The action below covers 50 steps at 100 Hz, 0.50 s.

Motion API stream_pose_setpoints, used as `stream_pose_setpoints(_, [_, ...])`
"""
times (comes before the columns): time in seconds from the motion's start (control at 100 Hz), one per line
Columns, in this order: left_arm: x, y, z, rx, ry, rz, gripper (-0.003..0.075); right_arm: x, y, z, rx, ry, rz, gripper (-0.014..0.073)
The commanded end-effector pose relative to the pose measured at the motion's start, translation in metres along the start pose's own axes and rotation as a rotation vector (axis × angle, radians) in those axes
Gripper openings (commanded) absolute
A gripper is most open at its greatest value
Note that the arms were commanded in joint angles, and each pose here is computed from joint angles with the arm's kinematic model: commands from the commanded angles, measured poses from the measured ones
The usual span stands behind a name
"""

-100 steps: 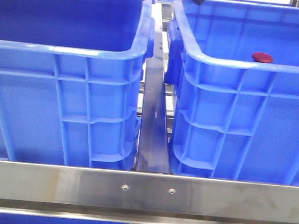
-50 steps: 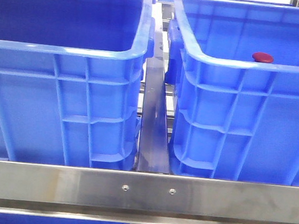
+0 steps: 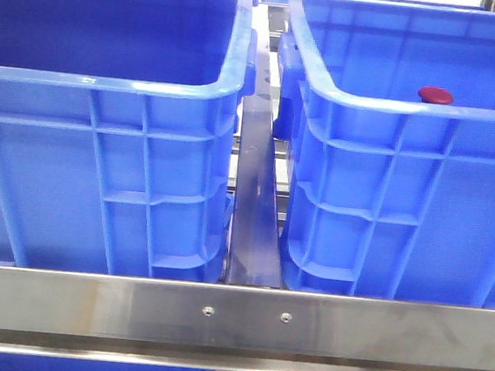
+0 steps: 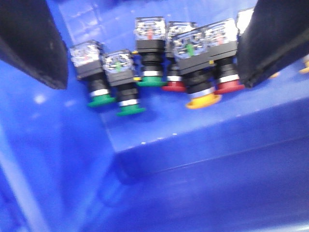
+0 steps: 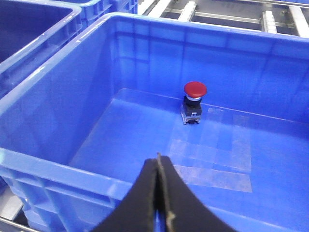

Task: Pick red and yellow buttons and place in box
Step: 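Lower the left gripper into the button bin and grasp a yellow button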

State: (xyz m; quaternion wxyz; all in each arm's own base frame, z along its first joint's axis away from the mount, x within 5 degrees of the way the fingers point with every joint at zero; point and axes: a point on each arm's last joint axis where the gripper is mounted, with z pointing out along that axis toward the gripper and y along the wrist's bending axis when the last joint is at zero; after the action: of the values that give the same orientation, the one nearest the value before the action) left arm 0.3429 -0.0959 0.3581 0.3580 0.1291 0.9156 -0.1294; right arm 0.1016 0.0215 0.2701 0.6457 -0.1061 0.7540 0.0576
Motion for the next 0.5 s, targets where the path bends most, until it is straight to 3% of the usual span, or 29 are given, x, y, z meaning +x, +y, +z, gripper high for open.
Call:
stream_pose_setpoints(0.0, [-0.013,0.001,-0.013,-0.001,-0.087,-0.024,0.0661,-0.010,-0.003,-0.001,0.034,-0.040,-0.004,-0.0068])
stream_pose_setpoints(0.49, [0.005,0.017,0.061,-0.017,0.093,-0.048,0.0661,-0.010,-0.003,-0.001,0.034,-0.040,-0.004,-0.0068])
